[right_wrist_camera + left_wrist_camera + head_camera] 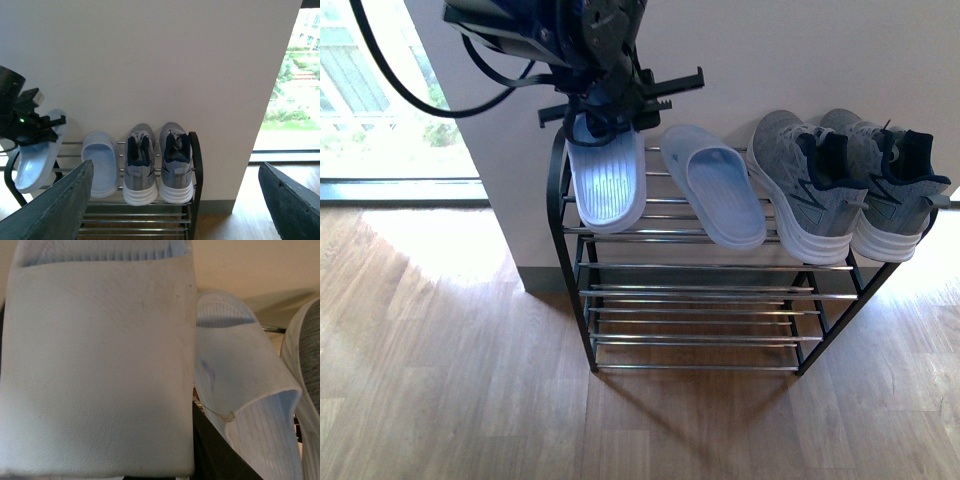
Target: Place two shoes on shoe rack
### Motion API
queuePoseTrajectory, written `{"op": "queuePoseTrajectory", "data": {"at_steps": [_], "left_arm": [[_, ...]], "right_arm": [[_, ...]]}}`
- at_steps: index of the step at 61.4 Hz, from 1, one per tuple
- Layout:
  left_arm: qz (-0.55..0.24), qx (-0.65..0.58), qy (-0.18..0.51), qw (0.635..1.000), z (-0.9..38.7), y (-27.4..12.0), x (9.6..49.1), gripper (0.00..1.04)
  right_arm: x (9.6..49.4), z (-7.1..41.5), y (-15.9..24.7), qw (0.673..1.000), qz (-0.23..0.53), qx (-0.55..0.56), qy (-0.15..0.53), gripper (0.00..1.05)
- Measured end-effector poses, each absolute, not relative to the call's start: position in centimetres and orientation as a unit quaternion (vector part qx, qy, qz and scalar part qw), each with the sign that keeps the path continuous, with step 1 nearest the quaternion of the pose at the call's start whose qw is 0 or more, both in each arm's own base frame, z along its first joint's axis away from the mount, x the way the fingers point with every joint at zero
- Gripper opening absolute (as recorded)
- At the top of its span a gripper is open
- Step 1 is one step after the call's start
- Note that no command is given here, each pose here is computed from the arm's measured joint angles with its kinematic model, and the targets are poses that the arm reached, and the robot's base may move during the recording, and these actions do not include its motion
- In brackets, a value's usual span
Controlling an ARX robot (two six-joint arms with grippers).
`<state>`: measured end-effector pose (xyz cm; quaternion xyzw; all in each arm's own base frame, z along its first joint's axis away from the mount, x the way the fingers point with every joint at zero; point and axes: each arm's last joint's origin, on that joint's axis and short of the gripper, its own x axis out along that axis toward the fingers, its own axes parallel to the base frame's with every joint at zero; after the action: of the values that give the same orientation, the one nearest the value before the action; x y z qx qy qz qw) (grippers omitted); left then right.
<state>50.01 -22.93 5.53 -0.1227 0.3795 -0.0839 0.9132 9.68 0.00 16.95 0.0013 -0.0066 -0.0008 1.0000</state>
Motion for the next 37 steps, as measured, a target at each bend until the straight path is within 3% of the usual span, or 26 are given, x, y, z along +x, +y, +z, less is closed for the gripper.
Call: {"op": "queuePoseTrajectory", "data": {"at_steps": [23, 37], "left_arm": [[-0.078, -0.112, 0.423, 0.896, 1.2, -23.9, 51.4, 0.02], [-0.054, -0.092, 0.424, 0.899, 0.8, -23.5, 51.1, 0.37]], "right_arm": [[9.7, 16.9, 0.0, 1.0, -0.001, 0.001, -0.007, 0.96], [9.7, 16.9, 0.0, 1.0, -0.001, 0.001, -0.006, 0.96]]}}
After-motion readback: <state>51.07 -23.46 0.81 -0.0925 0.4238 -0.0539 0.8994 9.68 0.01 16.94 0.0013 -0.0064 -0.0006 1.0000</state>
